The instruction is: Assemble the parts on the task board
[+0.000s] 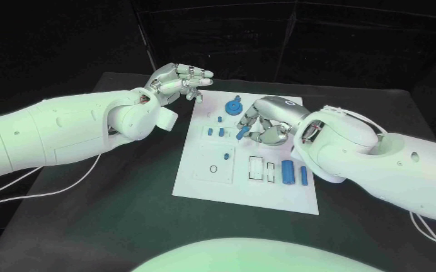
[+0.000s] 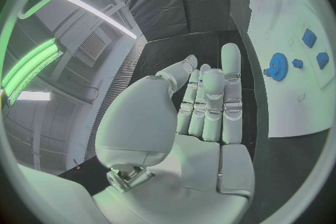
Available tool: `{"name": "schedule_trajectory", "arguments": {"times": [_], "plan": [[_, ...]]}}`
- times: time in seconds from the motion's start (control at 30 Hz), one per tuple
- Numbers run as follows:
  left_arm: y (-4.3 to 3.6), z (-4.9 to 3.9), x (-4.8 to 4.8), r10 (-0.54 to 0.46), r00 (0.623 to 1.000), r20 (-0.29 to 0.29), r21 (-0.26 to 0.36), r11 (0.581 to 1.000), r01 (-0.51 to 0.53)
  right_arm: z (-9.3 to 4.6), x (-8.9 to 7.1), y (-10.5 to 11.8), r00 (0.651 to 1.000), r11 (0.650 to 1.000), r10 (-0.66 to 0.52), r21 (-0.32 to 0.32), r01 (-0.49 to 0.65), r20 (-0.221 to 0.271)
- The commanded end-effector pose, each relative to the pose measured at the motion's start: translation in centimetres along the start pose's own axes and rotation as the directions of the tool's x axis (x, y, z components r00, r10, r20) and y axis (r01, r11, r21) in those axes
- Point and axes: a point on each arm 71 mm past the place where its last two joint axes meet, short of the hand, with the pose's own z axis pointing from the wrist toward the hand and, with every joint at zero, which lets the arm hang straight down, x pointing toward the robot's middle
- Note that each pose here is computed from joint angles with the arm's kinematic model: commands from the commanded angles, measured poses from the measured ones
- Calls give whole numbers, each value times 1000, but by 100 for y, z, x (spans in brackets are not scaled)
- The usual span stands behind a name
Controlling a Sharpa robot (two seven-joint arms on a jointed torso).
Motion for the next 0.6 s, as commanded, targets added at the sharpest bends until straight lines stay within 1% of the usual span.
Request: {"name": "schedule_trajectory", "arguments": {"times": [0.03, 0.17, 0.3, 0.4, 0.6], "plan": [[-19, 13, 6, 1, 1000, -3, 16, 1000, -1, 53, 38, 160, 999, 993, 48, -113, -46, 11], [-19, 21, 16, 1, 1000, -6, 16, 1000, -1, 110, 129, 245, 998, 986, 55, -155, -57, -19], [-16, 33, 29, 0, 1000, -8, 15, 1000, 0, 150, 288, 318, 996, 980, 53, -186, -66, -71], [-13, 39, 30, 3, 1000, -3, 11, 1000, -3, 178, 404, 362, 994, 978, 40, -200, -61, -104], [-10, 45, 28, 5, 1000, -1, 6, 1000, -5, 217, 531, 395, 990, 978, 4, -205, -33, -139]]}}
